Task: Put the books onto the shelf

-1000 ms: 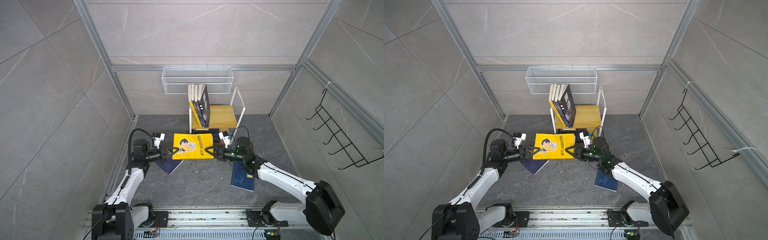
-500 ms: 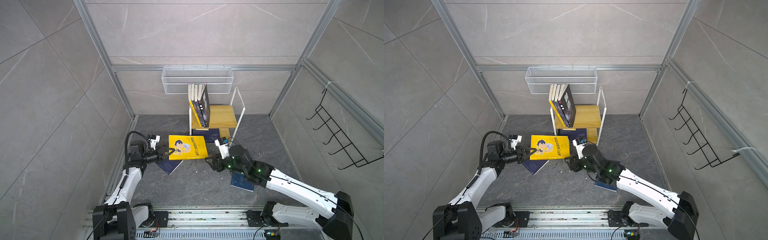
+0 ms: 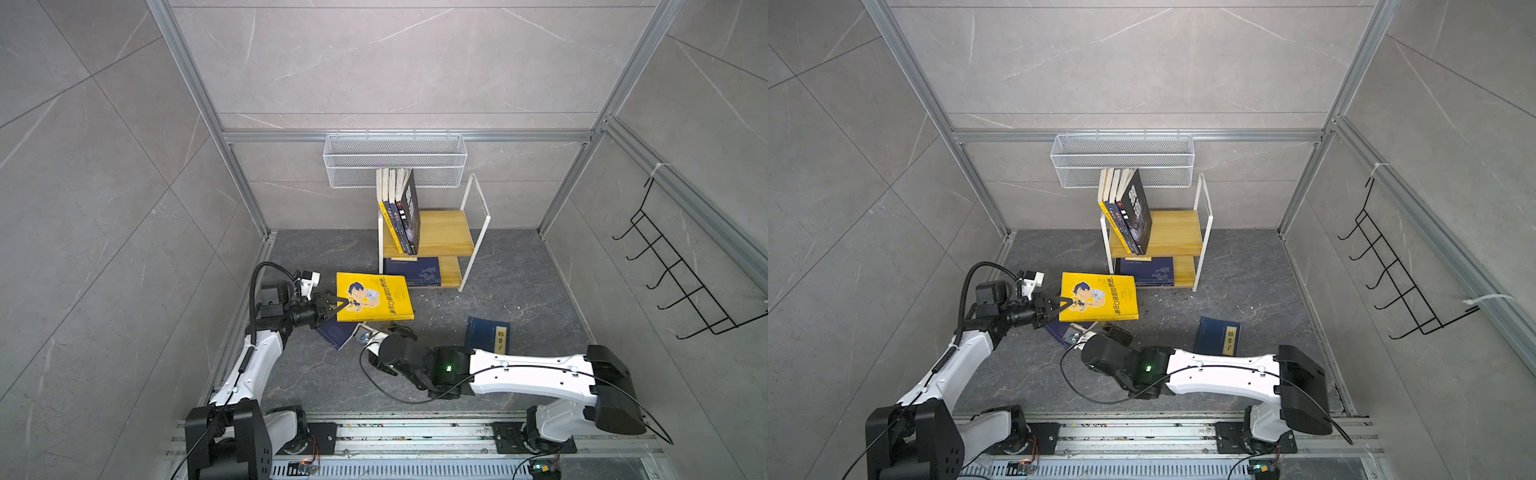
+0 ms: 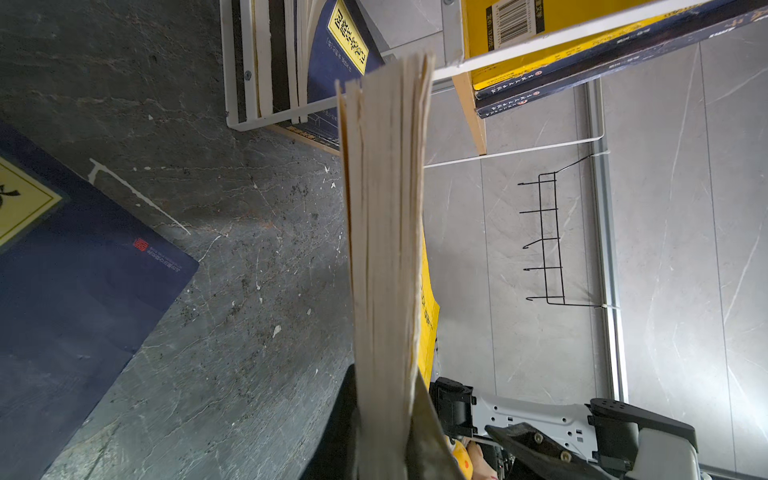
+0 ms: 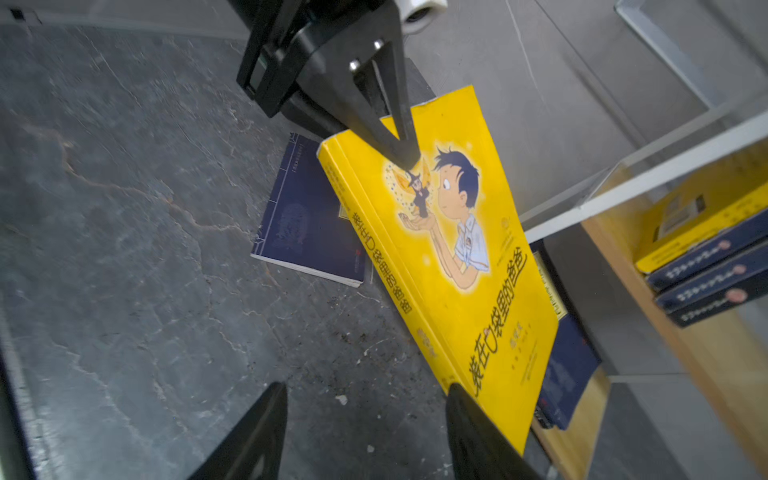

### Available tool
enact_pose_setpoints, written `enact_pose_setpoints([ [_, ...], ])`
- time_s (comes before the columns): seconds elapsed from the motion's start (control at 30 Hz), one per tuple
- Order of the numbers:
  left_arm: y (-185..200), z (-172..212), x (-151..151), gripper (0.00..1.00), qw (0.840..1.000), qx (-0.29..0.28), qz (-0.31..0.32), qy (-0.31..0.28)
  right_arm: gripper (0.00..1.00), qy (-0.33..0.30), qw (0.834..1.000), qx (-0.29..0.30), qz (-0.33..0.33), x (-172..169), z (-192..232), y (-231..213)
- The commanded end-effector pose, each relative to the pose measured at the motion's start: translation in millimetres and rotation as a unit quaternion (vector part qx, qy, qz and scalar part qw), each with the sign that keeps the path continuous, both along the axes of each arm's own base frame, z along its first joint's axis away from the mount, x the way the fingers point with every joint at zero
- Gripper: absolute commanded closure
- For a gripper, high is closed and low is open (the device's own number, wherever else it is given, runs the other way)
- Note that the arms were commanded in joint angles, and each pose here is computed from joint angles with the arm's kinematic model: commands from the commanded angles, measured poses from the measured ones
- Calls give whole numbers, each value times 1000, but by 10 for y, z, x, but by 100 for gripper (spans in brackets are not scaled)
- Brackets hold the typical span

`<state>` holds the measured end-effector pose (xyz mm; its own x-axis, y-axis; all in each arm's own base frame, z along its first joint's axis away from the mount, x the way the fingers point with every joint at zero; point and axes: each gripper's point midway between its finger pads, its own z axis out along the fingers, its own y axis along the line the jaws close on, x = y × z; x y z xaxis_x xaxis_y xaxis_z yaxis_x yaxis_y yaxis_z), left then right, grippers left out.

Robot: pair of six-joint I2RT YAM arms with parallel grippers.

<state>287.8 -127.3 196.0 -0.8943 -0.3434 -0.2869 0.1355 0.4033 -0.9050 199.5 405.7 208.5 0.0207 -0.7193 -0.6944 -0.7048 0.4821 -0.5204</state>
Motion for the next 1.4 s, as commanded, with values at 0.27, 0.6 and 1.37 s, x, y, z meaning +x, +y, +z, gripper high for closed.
enact_pose_setpoints([
  [0.27,-38,315,-5,100,998,-8,-28,-52,44,-151,974,-164,-51,457,-150,136],
  [0.6,-44,297,-38,100,998,0,-29,-61,88,-160,966,-185,-79,725,-283,150],
  [1.37,1008,-33,262,26,973,149,169,-52,100,-102,987,29,-122,432,215,-523],
])
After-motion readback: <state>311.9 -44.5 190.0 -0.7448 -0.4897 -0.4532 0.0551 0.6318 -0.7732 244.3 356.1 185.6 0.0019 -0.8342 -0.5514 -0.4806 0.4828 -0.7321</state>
